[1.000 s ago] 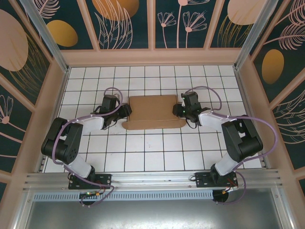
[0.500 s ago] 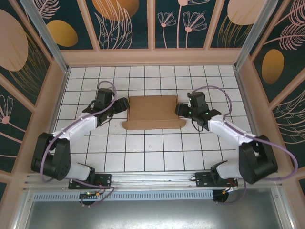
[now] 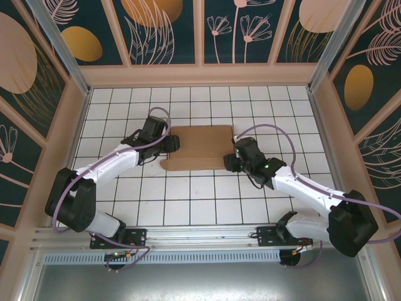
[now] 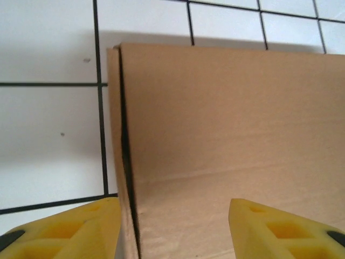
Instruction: Fold the paper box
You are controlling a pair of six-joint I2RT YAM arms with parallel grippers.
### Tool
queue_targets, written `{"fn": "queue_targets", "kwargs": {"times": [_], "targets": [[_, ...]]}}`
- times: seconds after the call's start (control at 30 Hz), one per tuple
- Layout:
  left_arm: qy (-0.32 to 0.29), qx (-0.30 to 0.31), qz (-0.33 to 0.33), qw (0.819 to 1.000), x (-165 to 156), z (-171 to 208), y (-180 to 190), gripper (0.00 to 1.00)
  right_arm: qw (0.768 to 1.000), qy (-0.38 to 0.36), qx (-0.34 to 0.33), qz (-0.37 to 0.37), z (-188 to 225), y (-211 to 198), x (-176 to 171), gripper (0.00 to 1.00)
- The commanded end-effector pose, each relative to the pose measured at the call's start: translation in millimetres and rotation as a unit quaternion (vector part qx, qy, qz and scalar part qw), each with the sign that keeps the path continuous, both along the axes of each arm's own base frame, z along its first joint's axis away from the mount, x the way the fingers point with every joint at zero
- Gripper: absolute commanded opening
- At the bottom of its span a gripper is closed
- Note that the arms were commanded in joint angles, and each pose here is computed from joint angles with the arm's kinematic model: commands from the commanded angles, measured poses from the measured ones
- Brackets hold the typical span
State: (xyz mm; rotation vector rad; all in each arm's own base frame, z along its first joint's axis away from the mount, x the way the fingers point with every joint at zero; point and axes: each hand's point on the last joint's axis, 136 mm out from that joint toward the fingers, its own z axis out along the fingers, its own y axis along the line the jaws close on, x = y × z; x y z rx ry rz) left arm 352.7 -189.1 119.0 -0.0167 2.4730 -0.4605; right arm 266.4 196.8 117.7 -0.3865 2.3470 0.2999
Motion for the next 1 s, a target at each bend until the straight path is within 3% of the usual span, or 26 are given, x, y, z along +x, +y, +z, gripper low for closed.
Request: {"fn": "queue_targets", "kwargs": {"times": [0.0,0.1,0.23,0.4,0.5,0.73,0.97], "targets": [[-0.006,0.028,0.003,1.000,4.0,1.0,7.3,0.57,0.989,-0.087,-0.075,0.098,6.4,17.6,-13.2,0.57],[-0.003,0.019,-0.009,1.000,9.6,5.5,-2.2,0.54,0.967,-0.164,-0.138,0.138,16.7,29.8,-15.9,0.59],[0.013,0.009,-0.039,0.999,11.8,-1.2,-23.4,0.51,0.947,-0.192,-0.156,0.206,18.2,56.1,-18.1,0.56],[0.019,0.027,-0.051,0.998,33.3,-5.2,-33.9,0.51,0.858,-0.276,-0.314,0.299,8.2,73.2,-0.6,0.69],[0.040,0.022,-0.065,0.997,40.1,-20.0,-46.1,0.51,0.827,-0.308,-0.328,0.338,12.3,85.6,16.8,0.70],[0.062,0.044,-0.074,0.994,44.0,-49.9,-47.9,0.49,0.796,-0.285,-0.330,0.420,-12.9,109.4,28.2,0.70],[0.091,0.057,-0.085,0.991,39.6,-79.0,-48.1,0.45,0.798,-0.254,-0.358,0.414,-47.3,111.1,48.6,0.64]]}}
